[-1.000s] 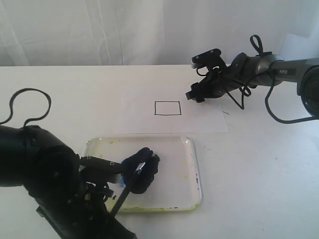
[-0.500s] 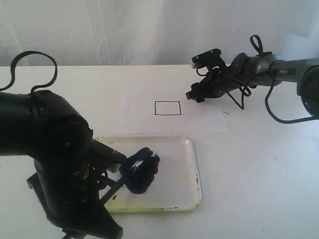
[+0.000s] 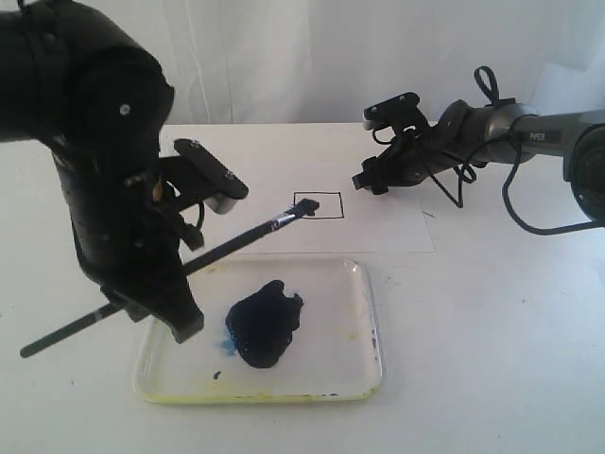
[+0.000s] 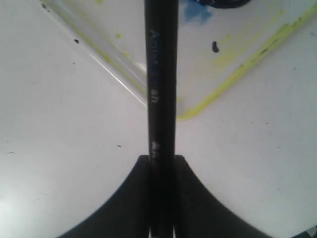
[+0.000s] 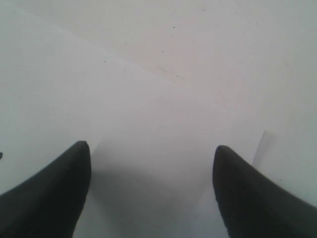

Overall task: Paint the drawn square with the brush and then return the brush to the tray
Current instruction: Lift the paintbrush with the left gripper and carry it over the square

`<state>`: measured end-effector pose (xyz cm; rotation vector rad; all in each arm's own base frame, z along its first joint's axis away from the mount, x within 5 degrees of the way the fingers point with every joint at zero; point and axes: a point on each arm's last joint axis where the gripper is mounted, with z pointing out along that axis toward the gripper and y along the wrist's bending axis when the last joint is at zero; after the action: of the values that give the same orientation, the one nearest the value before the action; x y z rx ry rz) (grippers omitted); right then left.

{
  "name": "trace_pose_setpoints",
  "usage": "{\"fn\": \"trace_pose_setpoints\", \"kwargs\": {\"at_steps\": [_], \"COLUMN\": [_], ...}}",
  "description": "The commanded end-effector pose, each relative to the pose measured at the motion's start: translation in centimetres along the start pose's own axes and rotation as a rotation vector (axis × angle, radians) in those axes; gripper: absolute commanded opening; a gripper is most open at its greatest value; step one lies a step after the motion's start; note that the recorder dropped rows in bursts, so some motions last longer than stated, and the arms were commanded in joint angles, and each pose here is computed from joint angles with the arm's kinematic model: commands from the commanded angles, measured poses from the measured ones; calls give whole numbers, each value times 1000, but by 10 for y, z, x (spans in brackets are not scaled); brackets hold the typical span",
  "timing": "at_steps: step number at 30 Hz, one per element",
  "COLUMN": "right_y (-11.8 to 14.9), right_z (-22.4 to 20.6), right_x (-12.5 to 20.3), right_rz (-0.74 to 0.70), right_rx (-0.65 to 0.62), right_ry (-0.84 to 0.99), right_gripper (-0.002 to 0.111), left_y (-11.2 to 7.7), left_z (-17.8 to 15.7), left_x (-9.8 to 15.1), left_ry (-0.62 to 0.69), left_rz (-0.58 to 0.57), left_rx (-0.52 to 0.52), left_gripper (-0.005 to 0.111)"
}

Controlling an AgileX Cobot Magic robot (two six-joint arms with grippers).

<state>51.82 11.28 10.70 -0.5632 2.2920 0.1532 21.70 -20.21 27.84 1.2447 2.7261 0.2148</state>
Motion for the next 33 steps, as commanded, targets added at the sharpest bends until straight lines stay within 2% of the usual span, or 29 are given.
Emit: {"fn": "trace_pose_setpoints", "kwargs": {"at_steps": [1, 4, 9, 12, 18, 27, 33], "right_y": [0, 0, 0, 0, 0, 0, 0], "right_z": [2, 2, 2, 2, 2, 2, 2], "right_x": [3, 4, 4, 4, 4, 4, 4], "right_rz": [-10, -10, -10, -10, 18, 18, 18], "right_rx": [2, 0, 0, -2, -1, 0, 0], "right_ry": [10, 12, 12, 14, 14, 12, 12], "right_gripper": [66, 66, 66, 66, 66, 66, 66], "left_y": [28, 42, 54, 58, 66, 80, 89], "left_z": [-3, 14, 25, 27, 36, 57, 68], "left_x": [-3, -11, -35, -49, -76, -89, -93], "left_ry": [-59, -35, -58, -38, 7, 93, 60], "left_rz": [52, 120, 174, 176, 248, 339, 321], "left_rx": [-15, -16, -60, -67, -96, -229, -225], "left_gripper": [0, 0, 0, 0, 0, 0, 0]}}
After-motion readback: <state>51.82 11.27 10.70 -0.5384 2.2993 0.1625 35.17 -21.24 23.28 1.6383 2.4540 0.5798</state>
